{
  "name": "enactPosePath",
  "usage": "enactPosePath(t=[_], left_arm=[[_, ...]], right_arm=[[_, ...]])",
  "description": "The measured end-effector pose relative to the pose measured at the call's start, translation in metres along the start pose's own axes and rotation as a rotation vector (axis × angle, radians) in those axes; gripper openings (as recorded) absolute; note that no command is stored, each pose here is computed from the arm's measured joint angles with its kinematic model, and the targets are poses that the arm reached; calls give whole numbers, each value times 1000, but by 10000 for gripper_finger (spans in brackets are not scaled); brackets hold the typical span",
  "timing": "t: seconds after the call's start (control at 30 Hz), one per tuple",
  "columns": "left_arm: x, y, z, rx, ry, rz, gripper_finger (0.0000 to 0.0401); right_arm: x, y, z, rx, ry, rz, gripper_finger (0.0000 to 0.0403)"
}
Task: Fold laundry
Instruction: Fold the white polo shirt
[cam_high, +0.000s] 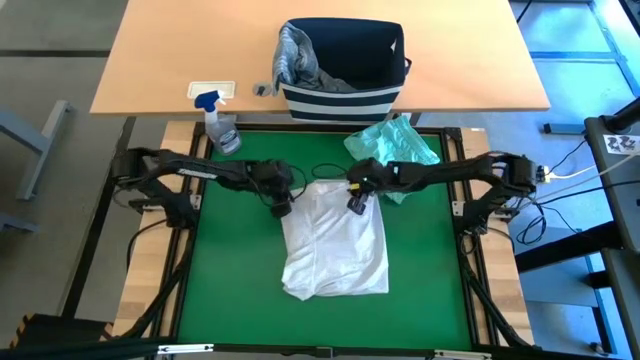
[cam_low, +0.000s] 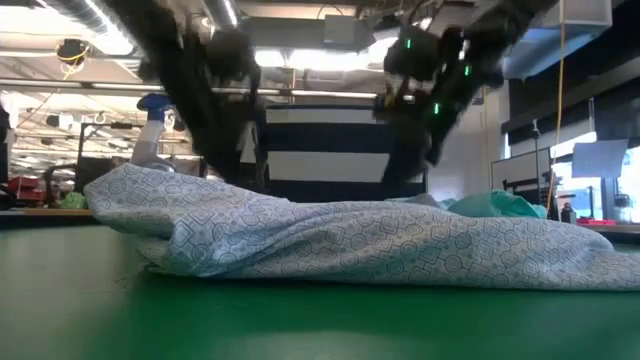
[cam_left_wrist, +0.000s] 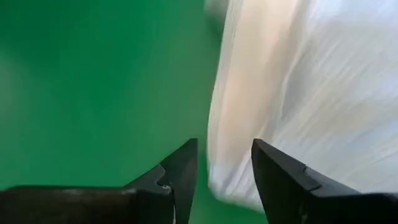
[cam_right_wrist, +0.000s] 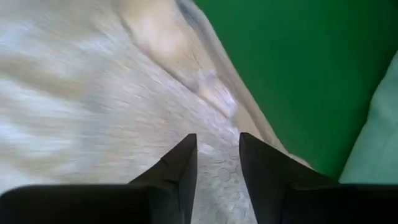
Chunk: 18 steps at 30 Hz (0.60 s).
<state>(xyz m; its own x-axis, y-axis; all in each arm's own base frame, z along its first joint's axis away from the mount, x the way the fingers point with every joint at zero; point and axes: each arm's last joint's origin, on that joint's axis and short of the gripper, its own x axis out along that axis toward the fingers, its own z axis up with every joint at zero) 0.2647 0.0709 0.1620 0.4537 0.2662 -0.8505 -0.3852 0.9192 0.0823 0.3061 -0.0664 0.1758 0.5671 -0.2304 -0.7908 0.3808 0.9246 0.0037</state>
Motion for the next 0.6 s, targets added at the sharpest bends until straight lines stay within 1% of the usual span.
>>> enactPosePath(t=[0.07, 0.13, 0.2, 0.3, 0.33, 0.4, 0.5, 0.53, 0.6], left_arm=[[-26, 1, 17, 9, -96, -22, 145], [-46, 1, 22, 10, -138, -45, 145], [-65, 0, 29, 9, -216, -78, 145], [-94, -3, 41, 5, -345, -133, 153], [-98, -6, 42, 16, -347, -155, 159], [-106, -16, 46, 39, -351, -201, 175], [-121, -43, 54, 93, -384, -303, 200], [-124, -55, 56, 114, -390, -329, 206], [-130, -81, 57, 162, -387, -337, 210]], right_arm=[[-19, 4, 12, -4, -13, 64, 120], [-42, 10, 19, -18, -14, 130, 120], [-67, 21, 26, -45, -70, 194, 120], [-98, 39, 25, -92, -130, 276, 120], [-105, 45, 23, -97, -137, 298, 120], [-120, 55, 18, -101, -148, 340, 120], [-136, 75, 8, -96, -136, 412, 120], [-140, 83, 4, -99, -122, 436, 120], [-148, 101, -7, -109, -95, 492, 120]])
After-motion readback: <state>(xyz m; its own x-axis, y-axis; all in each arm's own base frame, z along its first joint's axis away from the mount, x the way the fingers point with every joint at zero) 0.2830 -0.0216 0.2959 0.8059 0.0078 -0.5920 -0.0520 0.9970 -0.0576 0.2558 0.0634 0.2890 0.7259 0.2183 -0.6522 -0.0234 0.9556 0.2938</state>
